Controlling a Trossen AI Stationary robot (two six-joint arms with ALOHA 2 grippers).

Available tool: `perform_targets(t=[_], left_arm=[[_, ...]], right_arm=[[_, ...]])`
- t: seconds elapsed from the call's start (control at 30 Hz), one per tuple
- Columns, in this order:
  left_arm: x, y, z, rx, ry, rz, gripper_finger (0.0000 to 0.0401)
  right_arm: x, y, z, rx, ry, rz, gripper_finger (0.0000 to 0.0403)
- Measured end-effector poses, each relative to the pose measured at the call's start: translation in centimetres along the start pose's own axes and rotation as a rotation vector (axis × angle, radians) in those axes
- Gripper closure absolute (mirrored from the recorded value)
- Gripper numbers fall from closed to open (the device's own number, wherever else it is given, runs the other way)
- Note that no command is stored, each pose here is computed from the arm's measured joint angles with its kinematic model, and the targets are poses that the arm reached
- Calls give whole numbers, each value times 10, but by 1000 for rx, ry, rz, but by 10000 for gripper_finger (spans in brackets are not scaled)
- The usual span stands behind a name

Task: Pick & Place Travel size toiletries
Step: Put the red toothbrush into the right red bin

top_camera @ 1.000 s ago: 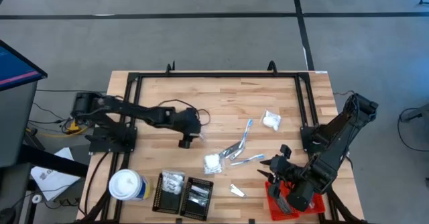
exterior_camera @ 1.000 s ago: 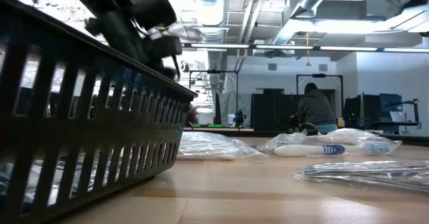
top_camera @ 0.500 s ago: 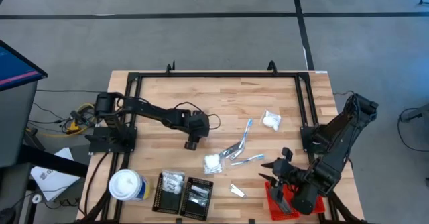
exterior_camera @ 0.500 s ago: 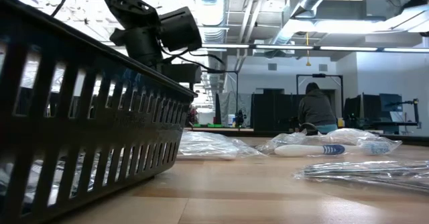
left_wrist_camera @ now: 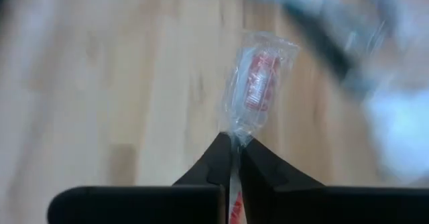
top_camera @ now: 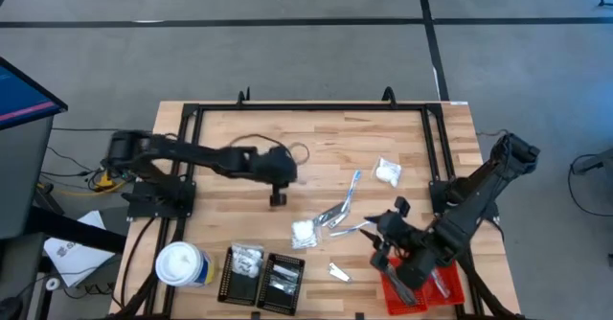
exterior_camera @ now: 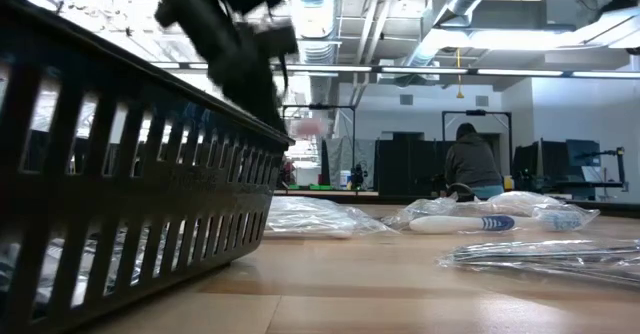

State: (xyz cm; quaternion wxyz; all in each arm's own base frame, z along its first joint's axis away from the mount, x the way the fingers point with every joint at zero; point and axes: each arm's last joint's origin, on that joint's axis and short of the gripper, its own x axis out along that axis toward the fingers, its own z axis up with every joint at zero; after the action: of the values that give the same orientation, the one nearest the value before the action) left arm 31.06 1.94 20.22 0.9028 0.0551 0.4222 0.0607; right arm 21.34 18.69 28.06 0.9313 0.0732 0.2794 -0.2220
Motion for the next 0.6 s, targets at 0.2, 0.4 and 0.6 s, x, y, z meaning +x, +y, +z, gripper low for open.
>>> perform_targets(t=[0.2,0.4,0.6], left_arm=[[-81,-7,34,-109,-528,-88,398],[-127,-37,19,-124,-1008,-288,399],[-138,-63,-2,-132,-1282,-404,399]], right_arm=[[24,-9,19,31,-22,-61,247],[27,9,45,-70,-223,8,248],[26,26,72,-133,-419,66,258]])
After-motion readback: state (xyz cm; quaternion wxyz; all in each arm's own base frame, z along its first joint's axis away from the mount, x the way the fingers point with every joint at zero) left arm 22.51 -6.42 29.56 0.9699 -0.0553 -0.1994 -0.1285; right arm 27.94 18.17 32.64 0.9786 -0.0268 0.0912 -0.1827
